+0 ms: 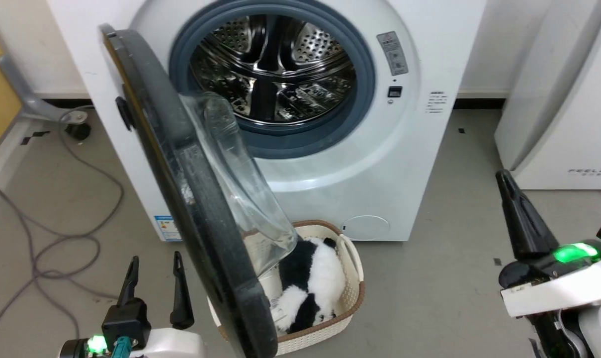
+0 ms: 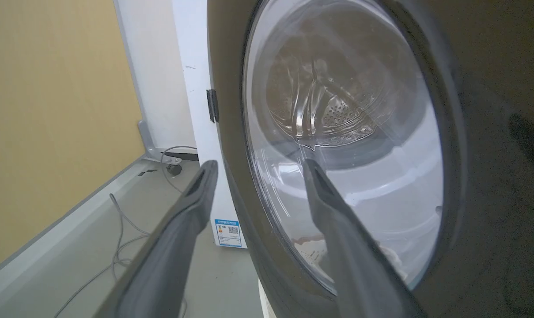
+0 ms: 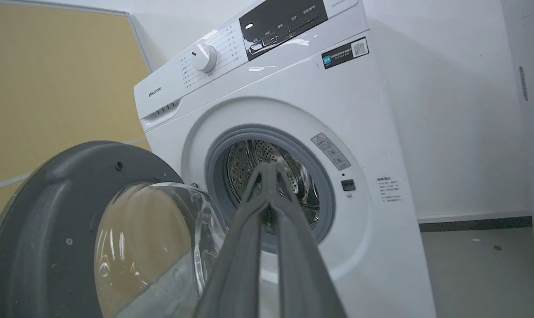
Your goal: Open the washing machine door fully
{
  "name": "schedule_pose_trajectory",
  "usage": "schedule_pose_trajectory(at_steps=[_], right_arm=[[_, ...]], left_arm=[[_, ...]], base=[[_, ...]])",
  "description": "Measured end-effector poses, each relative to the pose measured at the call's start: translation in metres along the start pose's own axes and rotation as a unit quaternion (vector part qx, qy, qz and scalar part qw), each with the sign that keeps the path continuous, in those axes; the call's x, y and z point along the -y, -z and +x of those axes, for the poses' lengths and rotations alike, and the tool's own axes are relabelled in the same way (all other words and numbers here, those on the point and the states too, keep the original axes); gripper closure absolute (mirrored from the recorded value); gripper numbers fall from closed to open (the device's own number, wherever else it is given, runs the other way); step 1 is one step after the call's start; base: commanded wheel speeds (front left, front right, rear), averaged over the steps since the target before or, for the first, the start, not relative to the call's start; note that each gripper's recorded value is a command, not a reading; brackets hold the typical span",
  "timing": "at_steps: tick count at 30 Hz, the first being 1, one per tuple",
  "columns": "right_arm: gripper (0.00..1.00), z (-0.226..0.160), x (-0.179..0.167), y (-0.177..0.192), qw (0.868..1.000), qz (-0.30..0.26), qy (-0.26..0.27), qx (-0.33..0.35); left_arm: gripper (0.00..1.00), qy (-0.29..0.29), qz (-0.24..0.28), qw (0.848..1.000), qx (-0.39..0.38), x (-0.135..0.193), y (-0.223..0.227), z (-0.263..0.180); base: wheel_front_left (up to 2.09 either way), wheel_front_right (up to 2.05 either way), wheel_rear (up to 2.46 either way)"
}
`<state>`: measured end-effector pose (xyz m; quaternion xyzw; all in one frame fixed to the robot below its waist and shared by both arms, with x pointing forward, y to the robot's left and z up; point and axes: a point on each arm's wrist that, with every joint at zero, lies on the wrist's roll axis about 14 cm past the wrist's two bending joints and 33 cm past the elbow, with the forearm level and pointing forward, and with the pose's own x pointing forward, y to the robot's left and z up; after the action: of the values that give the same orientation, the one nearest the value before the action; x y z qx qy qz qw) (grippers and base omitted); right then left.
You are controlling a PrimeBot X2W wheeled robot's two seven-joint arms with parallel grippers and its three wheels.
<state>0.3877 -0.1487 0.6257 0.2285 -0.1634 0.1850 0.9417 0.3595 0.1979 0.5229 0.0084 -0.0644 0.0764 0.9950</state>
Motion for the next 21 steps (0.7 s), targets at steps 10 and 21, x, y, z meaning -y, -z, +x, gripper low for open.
schedule_pose_trajectory(at_steps=[10, 21], right_arm=[[1.00, -0.024, 0.021, 0.007, 0.986, -0.163, 0.043, -0.011], [0.00, -0.067, 0.046, 0.053, 0.970, -0.196, 0.120, -0.085]], left_arm=[[0.00, 0.011, 0.000, 1.000, -0.005, 0.007, 0.004, 0.003], [0.00, 0.009, 0.000, 1.000, -0.008, 0.006, 0.006, 0.001]], base=[[0.00, 0.00, 0.00], [0.00, 0.00, 0.00]])
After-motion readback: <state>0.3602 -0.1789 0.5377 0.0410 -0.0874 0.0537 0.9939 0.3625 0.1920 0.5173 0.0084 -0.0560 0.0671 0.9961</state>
